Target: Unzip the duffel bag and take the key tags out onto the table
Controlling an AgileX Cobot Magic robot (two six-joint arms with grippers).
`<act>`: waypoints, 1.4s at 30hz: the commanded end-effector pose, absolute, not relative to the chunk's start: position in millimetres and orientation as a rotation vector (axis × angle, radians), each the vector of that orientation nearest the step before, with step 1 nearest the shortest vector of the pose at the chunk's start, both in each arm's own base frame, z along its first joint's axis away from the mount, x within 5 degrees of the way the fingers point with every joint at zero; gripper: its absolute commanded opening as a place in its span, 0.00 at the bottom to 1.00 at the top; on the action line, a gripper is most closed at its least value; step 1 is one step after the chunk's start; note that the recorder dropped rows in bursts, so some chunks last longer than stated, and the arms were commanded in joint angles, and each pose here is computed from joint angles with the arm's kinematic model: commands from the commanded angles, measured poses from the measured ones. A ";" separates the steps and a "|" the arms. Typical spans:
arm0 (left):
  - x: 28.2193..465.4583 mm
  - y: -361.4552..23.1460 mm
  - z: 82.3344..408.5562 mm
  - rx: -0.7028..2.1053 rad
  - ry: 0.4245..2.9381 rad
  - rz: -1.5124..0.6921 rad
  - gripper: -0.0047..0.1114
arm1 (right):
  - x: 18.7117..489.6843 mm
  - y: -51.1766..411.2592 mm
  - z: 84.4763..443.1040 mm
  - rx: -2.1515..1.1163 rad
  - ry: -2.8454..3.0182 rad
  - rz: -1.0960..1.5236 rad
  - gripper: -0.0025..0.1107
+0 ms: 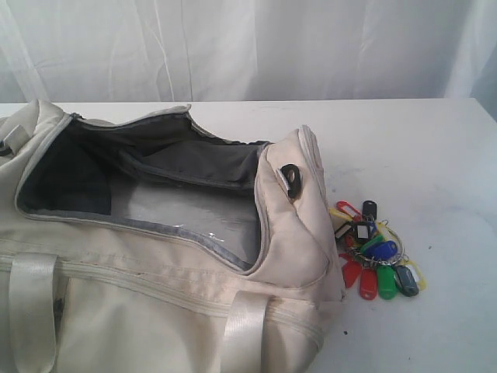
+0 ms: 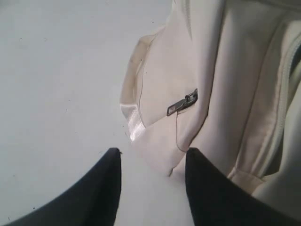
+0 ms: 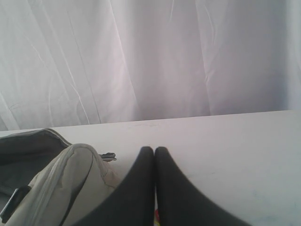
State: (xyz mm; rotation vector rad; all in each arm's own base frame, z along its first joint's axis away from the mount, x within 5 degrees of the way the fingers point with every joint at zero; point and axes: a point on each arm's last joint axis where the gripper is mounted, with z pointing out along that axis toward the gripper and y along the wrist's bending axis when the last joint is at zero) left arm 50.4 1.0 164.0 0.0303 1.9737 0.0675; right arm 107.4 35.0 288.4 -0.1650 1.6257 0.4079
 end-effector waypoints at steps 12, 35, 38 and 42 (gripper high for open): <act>50.1 0.3 162.5 0.036 1.979 0.057 0.45 | 106.2 34.7 288.5 -0.168 1.620 0.404 0.02; 50.1 0.3 162.5 0.036 1.979 0.057 0.45 | 92.6 16.2 244.6 -0.188 1.539 0.085 0.02; 50.1 0.3 162.5 0.036 1.979 0.057 0.45 | 87.7 14.2 227.2 -0.169 1.566 0.082 0.02; 50.1 0.3 162.5 0.036 1.979 0.057 0.45 | 81.6 13.5 209.9 -0.225 1.576 0.028 0.02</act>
